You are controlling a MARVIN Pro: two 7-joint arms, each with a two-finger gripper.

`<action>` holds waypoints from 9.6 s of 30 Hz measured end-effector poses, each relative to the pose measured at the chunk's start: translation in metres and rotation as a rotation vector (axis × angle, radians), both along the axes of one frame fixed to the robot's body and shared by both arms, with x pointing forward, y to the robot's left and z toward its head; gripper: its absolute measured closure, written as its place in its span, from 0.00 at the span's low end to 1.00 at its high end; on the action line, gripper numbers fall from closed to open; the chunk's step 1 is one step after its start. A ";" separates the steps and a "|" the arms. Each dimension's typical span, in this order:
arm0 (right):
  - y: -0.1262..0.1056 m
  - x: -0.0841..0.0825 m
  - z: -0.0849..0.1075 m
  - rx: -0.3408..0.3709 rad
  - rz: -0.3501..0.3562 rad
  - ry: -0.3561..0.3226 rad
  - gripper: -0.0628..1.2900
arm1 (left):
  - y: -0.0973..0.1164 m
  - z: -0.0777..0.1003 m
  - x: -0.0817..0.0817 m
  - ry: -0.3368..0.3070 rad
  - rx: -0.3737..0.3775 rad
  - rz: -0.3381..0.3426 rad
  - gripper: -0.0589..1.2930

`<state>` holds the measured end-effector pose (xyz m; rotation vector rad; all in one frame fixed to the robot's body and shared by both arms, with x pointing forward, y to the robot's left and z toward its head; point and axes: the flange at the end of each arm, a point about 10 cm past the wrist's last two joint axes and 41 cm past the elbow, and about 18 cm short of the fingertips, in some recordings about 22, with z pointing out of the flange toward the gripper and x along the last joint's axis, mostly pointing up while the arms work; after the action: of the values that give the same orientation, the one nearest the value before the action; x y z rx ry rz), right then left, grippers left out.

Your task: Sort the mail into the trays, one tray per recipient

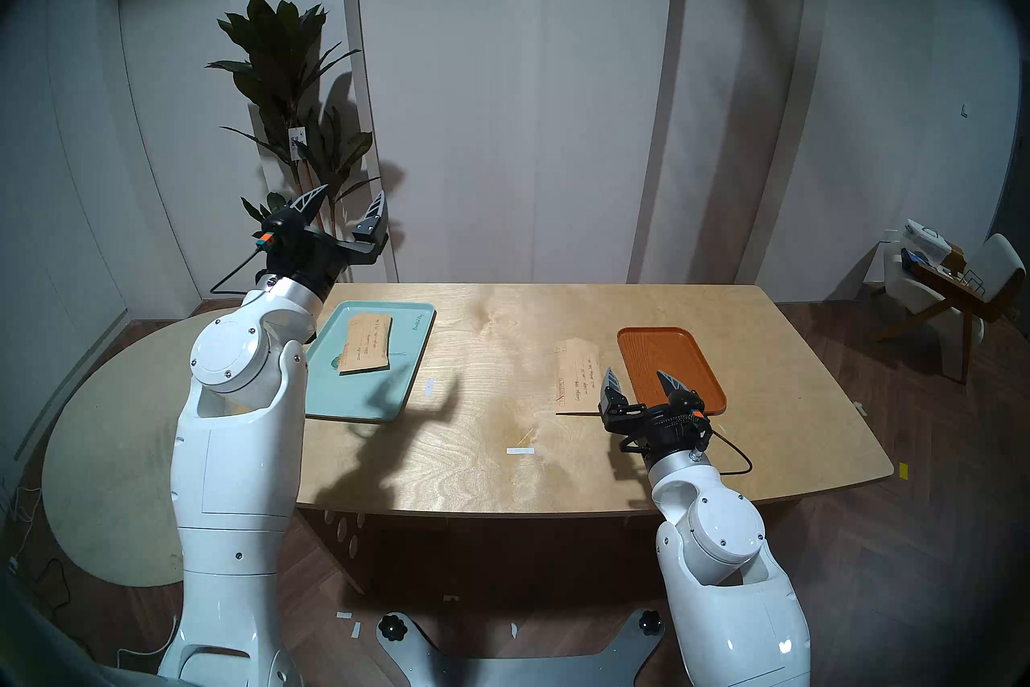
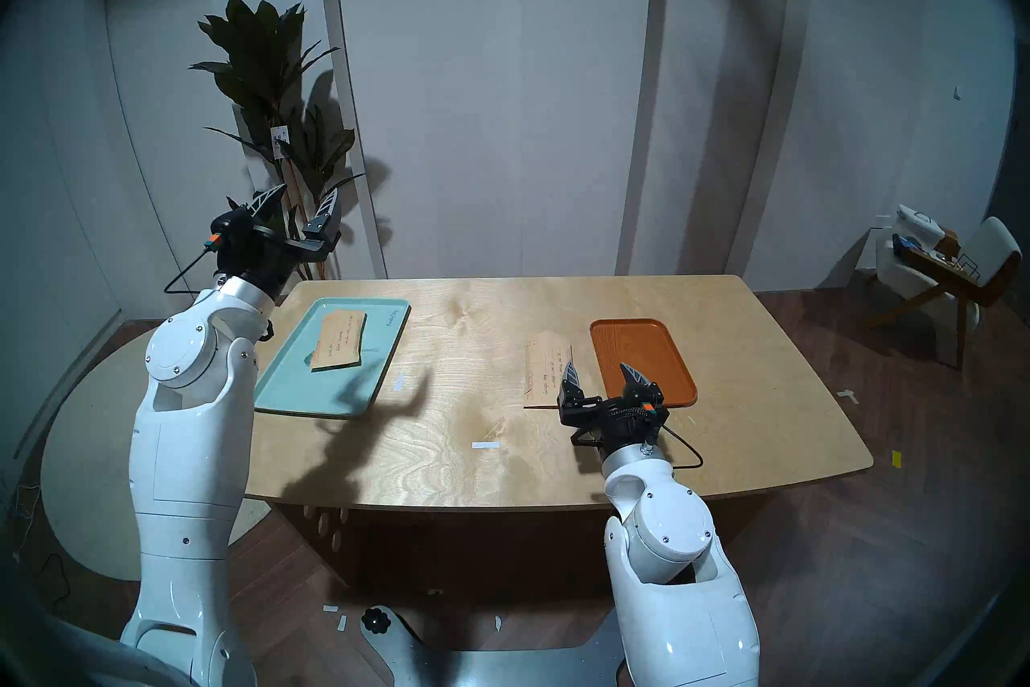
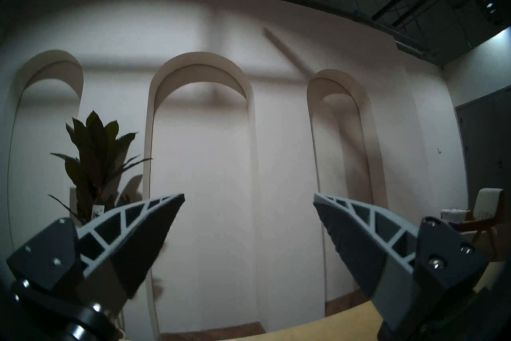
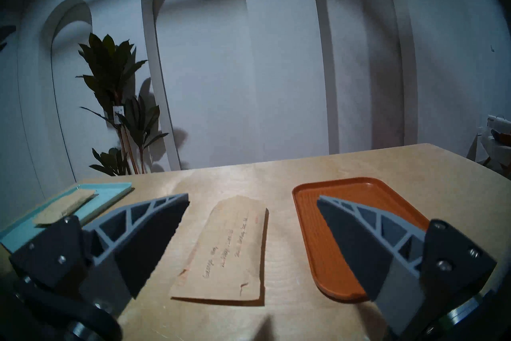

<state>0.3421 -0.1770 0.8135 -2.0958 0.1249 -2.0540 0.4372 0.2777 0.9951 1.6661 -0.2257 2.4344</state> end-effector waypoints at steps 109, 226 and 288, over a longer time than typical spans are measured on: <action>-0.012 0.052 -0.029 1.006 -0.100 0.612 0.12 | 0.006 0.026 -0.020 0.345 -0.095 -0.101 0.03; -0.095 0.120 0.054 0.764 -0.140 0.499 0.98 | 0.006 0.028 -0.020 0.342 -0.095 -0.097 0.03; -0.147 0.045 0.119 0.123 -0.269 0.354 0.05 | 0.006 0.028 -0.020 0.343 -0.096 -0.100 0.03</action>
<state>0.3875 -0.3238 0.9324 -2.4516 0.6001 -1.7251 0.4175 0.2838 1.0233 1.9398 -0.1364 2.0133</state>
